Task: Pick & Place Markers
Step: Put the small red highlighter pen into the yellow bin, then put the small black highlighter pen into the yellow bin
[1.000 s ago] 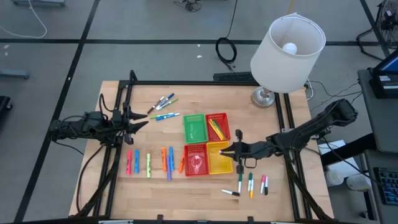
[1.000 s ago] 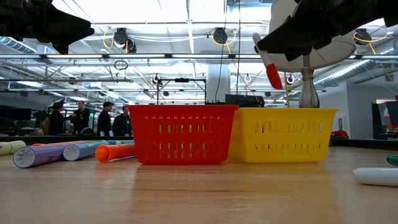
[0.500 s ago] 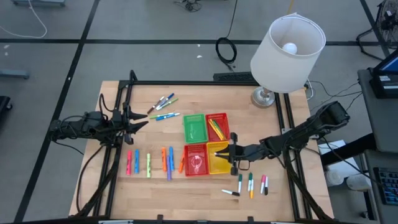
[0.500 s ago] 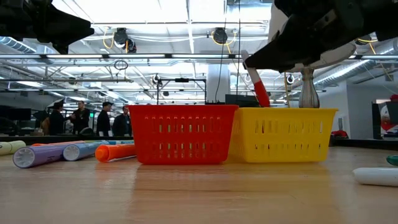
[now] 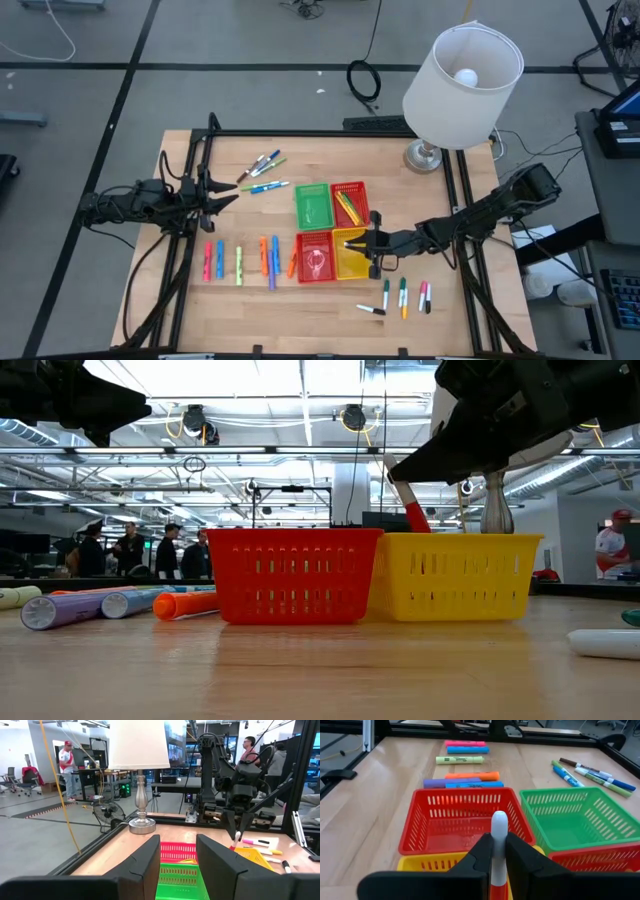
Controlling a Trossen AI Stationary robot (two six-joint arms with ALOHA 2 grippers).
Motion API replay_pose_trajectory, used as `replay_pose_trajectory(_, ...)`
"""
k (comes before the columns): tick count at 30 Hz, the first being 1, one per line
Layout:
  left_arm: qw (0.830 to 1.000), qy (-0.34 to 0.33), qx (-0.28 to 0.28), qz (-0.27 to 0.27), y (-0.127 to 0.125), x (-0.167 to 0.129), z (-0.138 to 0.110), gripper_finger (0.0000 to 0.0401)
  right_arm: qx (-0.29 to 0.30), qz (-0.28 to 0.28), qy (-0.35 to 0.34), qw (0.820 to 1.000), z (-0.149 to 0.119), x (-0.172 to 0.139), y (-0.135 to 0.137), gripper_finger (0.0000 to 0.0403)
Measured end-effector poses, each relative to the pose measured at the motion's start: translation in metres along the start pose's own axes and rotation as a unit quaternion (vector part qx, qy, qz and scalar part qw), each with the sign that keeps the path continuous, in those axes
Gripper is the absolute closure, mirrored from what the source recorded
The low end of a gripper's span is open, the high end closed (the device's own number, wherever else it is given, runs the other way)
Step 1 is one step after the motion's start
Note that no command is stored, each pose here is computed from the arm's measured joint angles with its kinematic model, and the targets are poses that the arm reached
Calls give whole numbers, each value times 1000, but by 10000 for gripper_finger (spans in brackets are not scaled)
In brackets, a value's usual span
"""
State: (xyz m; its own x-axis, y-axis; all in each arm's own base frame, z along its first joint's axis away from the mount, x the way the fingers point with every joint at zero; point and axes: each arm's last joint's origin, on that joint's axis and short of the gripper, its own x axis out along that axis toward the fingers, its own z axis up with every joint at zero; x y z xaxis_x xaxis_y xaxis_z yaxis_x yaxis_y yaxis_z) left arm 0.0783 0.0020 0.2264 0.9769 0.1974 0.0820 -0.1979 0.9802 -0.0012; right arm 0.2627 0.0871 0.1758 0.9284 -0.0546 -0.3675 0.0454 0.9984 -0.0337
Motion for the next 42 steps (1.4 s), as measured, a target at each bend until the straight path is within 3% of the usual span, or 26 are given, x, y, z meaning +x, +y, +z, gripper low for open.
replay_pose_trajectory(22, 1000, 0, 0, 0, 0, 0, 0, 267, 7, 0, 1, 1000, 0, 0, 0, 317)
replay_pose_trajectory(33, 1000, 0, 0, 0, 0, 0, 0, 267, -1, 3, -6, 1000, 1, 0, 1, 311)
replay_pose_trajectory(38, 1000, 0, 0, 0, 0, 0, 0, 267, -52, 77, -20, 996, 12, -9, 21, 311)
replay_pose_trajectory(42, 1000, 0, 0, 0, 0, 0, 0, 267, -74, 99, 27, 992, 28, -18, 42, 286)
